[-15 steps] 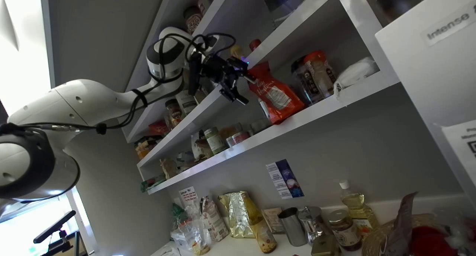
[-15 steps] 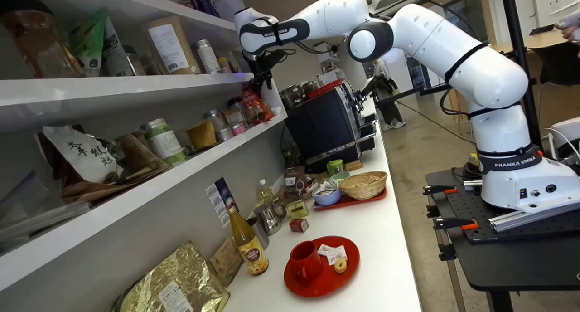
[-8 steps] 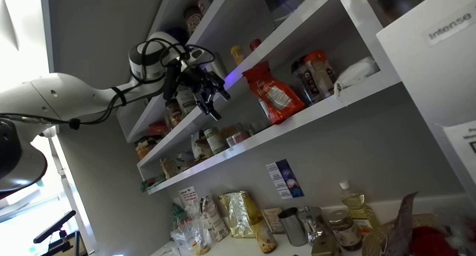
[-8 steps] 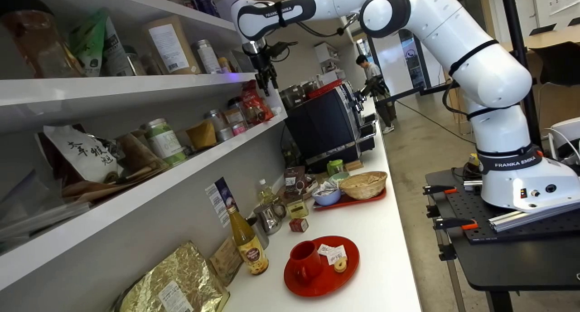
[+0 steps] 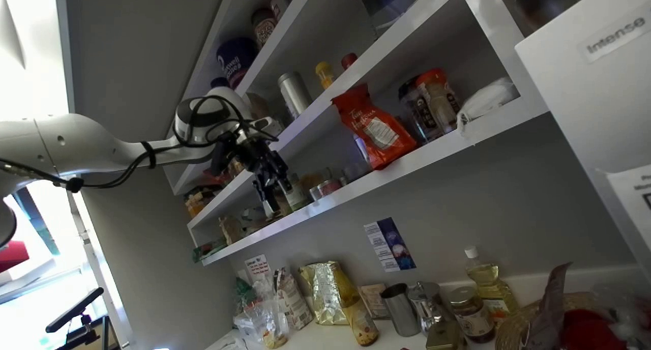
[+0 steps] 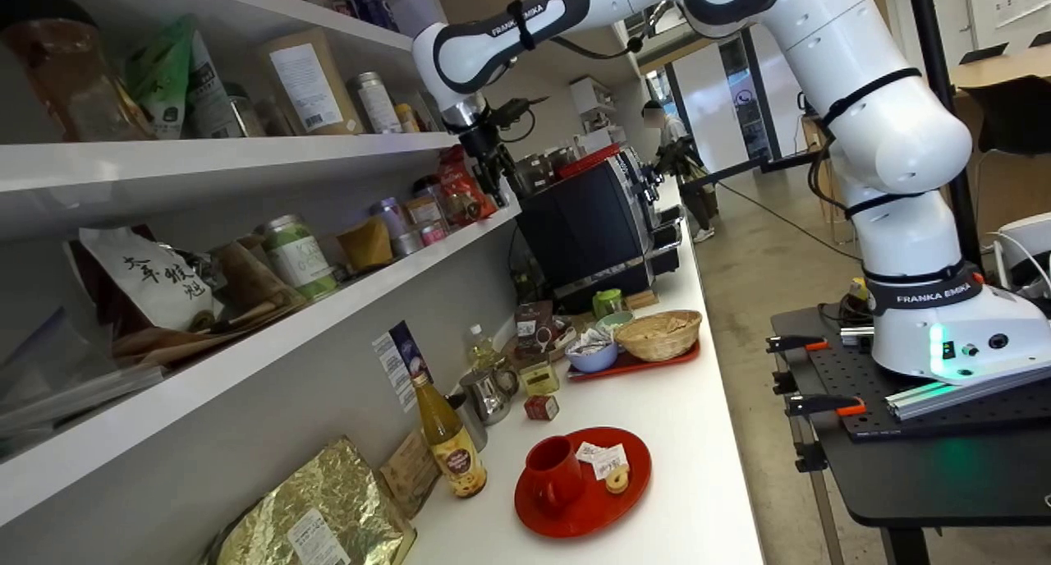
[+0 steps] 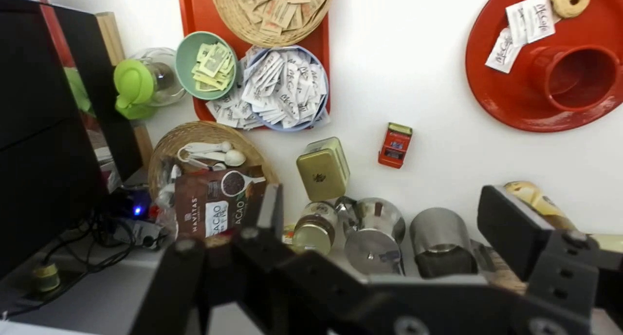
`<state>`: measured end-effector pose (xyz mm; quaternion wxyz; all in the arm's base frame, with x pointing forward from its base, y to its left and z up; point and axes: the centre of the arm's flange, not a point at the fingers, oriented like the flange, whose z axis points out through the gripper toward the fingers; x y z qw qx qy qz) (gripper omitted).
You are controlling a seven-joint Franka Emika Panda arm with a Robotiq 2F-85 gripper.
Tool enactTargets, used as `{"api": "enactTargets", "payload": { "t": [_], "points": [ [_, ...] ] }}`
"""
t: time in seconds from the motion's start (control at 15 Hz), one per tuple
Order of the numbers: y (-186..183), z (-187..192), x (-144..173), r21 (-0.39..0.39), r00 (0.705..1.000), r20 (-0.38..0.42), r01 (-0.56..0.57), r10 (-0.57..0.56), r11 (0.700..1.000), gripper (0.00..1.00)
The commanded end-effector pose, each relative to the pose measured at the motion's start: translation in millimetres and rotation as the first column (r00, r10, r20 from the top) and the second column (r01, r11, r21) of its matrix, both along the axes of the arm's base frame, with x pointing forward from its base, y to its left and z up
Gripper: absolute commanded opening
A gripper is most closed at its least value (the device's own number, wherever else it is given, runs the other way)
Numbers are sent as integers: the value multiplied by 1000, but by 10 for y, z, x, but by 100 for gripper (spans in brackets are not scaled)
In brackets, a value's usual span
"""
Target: Pick up the orange packet and put it on the bottom shelf
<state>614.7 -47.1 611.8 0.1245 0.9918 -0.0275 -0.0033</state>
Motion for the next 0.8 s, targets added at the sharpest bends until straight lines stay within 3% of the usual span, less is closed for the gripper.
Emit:
{"api": "enactTargets", "payload": {
  "t": [0.0, 0.07, 0.13, 0.33, 0.73],
  "points": [
    [501, -560, -507, 23, 1000, -26, 10, -9, 1000, 100],
    [654, -691, -557, 31, 999, -44, 14, -13, 999, 100],
    [436, -383, -136, 12, 999, -45, 2, -1, 1000, 100],
    [677, -602, -263, 10, 997, -71, 0, 0, 1000, 100],
    [626, -569, -320, 10, 998, -66, 9, -8, 1000, 100]
  ]
}}
